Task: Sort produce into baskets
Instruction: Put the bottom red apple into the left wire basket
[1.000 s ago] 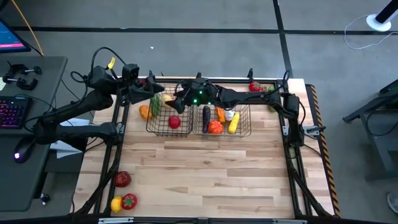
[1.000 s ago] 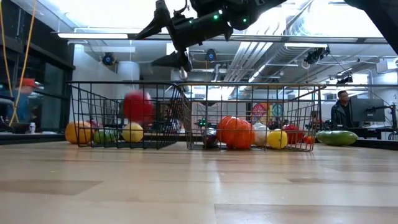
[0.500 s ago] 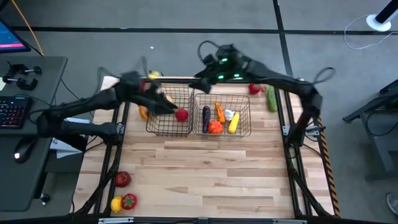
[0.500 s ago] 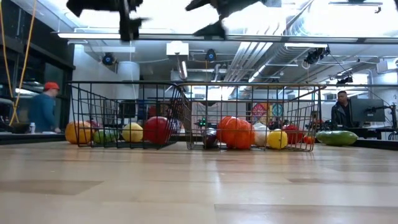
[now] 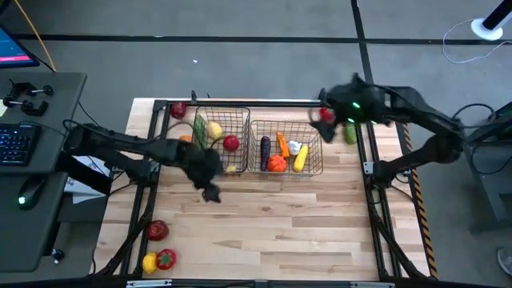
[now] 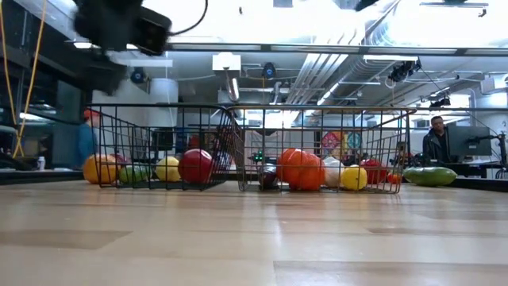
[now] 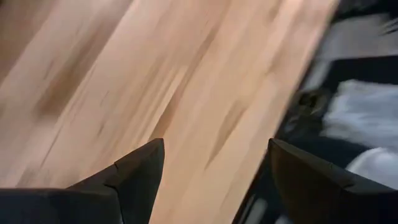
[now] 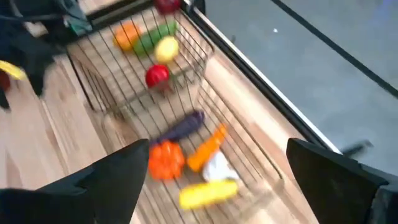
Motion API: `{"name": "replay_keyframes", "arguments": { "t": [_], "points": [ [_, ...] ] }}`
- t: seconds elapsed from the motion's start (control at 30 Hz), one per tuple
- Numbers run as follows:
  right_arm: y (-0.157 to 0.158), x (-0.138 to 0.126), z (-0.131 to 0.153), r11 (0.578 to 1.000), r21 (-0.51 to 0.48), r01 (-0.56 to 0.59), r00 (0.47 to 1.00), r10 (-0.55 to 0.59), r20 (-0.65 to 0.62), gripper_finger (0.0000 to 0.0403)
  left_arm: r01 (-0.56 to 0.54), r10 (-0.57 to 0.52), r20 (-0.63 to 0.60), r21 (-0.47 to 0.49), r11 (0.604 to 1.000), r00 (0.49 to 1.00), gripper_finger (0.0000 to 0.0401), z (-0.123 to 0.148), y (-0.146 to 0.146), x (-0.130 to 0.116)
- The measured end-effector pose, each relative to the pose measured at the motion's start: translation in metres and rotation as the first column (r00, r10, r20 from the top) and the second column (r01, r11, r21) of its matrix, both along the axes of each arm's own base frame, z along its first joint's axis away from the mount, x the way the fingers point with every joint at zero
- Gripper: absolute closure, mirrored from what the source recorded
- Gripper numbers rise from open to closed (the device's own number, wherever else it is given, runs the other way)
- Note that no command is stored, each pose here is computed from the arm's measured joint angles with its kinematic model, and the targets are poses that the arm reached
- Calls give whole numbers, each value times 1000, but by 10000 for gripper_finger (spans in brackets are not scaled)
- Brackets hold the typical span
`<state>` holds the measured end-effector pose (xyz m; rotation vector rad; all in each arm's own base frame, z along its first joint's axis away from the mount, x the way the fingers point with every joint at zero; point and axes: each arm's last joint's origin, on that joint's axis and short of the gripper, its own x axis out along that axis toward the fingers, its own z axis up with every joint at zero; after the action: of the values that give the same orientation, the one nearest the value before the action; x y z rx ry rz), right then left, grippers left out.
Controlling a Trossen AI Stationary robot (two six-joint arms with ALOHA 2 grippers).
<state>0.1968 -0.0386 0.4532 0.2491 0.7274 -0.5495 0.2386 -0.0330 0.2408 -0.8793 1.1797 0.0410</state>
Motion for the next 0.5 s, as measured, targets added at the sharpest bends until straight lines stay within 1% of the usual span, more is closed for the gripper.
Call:
{"name": "replay_keyframes", "arguments": {
  "t": [0.1,0.17,0.23,0.37,0.43,0.5],
  "points": [
    [15,-26,5,999,-22,27,1000,-27,-11,31,3,11,-180,78,997,984,126,7,-20,-11],
    [21,-39,8,999,-29,45,999,-45,3,31,-2,35,-257,127,992,966,126,13,-30,-15],
    [26,-49,10,998,-30,58,998,-57,27,31,-16,64,-324,148,989,944,126,16,-39,-19],
    [34,-56,13,999,-25,34,998,-32,61,31,-95,131,-365,116,989,922,126,22,-53,-23],
    [38,-54,12,1000,-13,18,998,-17,64,31,-77,113,-368,111,991,923,126,23,-59,-26],
    [42,-50,11,1000,-4,-2,998,2,59,31,-3,44,-357,115,993,933,126,23,-64,-29]
  ]
}}
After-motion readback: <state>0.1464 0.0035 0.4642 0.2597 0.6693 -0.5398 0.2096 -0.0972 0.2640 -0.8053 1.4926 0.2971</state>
